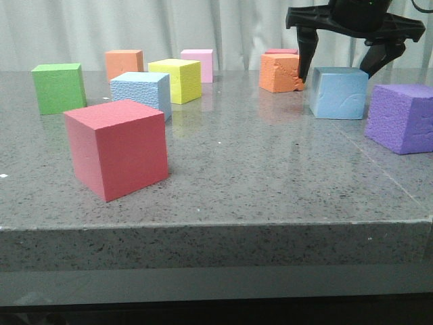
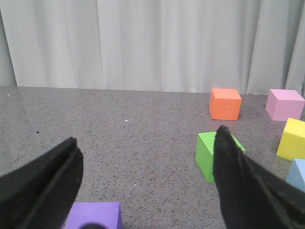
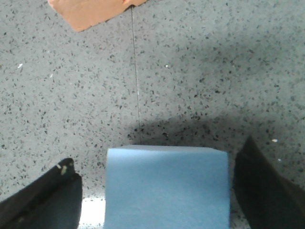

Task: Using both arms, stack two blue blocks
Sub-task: 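Lower the right gripper onto the light-blue cube farthest from the robot and grasp it, then carry the light-blue cube toward the table centre and lower it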

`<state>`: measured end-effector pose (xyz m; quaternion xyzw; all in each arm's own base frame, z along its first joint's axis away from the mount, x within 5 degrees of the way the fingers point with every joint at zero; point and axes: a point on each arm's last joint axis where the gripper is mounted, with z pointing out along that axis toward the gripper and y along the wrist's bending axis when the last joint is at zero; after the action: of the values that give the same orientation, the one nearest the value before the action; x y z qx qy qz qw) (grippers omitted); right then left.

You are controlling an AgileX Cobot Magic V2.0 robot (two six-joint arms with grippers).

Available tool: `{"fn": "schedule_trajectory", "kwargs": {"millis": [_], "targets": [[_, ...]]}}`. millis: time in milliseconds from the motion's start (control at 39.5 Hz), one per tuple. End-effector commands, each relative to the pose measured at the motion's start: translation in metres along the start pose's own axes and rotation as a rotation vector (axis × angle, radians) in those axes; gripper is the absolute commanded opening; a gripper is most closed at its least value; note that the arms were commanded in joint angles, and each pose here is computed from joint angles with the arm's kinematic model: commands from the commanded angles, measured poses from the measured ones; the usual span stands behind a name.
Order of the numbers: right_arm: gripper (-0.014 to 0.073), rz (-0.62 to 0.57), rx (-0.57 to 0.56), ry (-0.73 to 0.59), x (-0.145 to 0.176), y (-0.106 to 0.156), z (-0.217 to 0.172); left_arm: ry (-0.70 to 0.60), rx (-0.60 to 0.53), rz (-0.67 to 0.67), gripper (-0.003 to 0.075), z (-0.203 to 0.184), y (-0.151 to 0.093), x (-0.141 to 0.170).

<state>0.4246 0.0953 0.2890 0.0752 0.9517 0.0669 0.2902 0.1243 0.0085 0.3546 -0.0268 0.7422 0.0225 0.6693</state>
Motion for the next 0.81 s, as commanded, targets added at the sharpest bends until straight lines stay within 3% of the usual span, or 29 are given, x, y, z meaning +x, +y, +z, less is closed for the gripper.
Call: {"fn": "schedule_trajectory", "kwargs": {"millis": [0, 177, 405, 607, 784], "targets": [[0.0646, 0.002, -0.037, -0.097, -0.014, 0.004, -0.024, -0.116, 0.001, -0.011, 0.0543, -0.002, 0.0, -0.019], [0.0624, 0.002, -0.025, -0.067, -0.011, 0.003, -0.019, -0.116, 0.001, -0.011, 0.0543, -0.002, 0.0, -0.019], [0.0406, 0.002, -0.025, -0.07, -0.012, 0.003, -0.024, -0.116, 0.001, -0.011, 0.0543, -0.002, 0.0, -0.019], [0.0404, 0.001, -0.043, -0.111, -0.015, 0.004, -0.049, -0.116, 0.001, -0.011, 0.0543, -0.002, 0.0, -0.019], [0.0404, -0.068, -0.089, -0.15, -0.01, 0.023, -0.074, -0.116, 0.001, -0.011, 0.0543, -0.002, 0.0, -0.019]]}}
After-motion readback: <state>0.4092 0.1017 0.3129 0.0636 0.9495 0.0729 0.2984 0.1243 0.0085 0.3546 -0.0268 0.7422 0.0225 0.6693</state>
